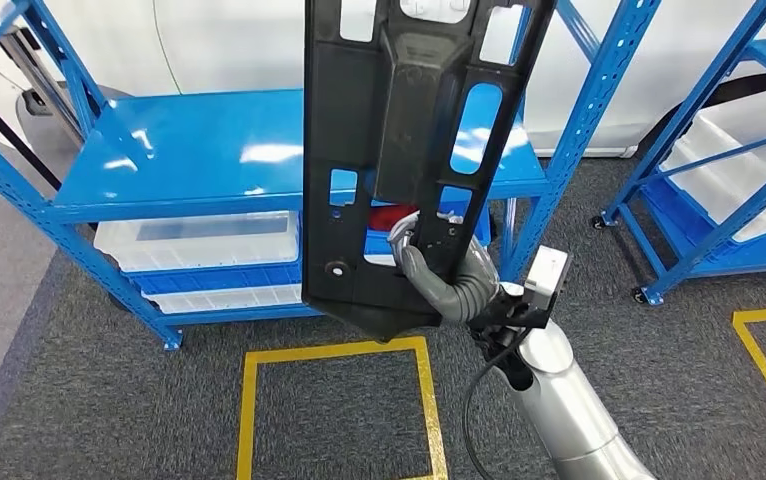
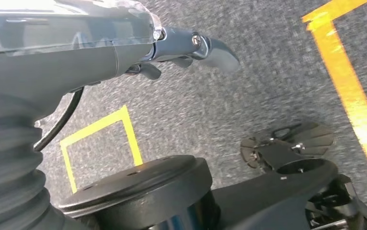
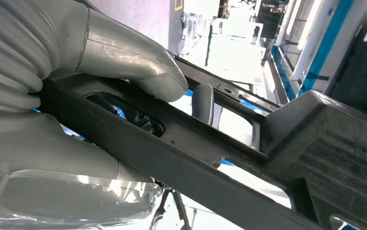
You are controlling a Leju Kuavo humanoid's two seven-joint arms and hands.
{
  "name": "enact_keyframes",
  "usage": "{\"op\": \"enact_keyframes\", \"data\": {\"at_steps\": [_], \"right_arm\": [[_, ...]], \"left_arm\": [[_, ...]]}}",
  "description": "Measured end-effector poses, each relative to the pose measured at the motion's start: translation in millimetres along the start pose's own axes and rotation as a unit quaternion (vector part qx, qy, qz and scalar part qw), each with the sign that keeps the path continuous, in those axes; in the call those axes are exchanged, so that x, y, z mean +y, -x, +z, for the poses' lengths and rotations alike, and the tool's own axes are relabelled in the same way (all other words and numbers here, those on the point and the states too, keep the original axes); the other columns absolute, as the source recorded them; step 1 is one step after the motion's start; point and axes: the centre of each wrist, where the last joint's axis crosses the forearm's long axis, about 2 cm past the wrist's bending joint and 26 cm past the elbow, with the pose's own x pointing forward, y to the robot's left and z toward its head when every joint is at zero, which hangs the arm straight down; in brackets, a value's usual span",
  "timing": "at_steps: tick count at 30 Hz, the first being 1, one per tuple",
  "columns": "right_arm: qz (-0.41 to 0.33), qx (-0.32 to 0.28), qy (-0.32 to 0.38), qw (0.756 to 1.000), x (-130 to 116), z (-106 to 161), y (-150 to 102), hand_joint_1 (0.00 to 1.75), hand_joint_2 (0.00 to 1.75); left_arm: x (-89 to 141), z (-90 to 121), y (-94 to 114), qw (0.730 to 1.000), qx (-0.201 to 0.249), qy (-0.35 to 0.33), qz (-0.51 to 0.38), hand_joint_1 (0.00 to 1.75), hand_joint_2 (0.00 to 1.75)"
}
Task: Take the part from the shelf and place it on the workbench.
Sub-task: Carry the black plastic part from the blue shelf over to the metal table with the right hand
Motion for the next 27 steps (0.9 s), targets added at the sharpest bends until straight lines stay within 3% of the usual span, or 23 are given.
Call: {"op": "enact_keyframes", "data": {"at_steps": [27], "right_arm": [[-0.012,0.007,0.009,1.000,-13.7,1.2,0.3,1.75,1.75]], "left_arm": [[-2.7,0.6,-2.9,1.000,-0.011,-0.004,-0.008,0.00,1.75]]}}
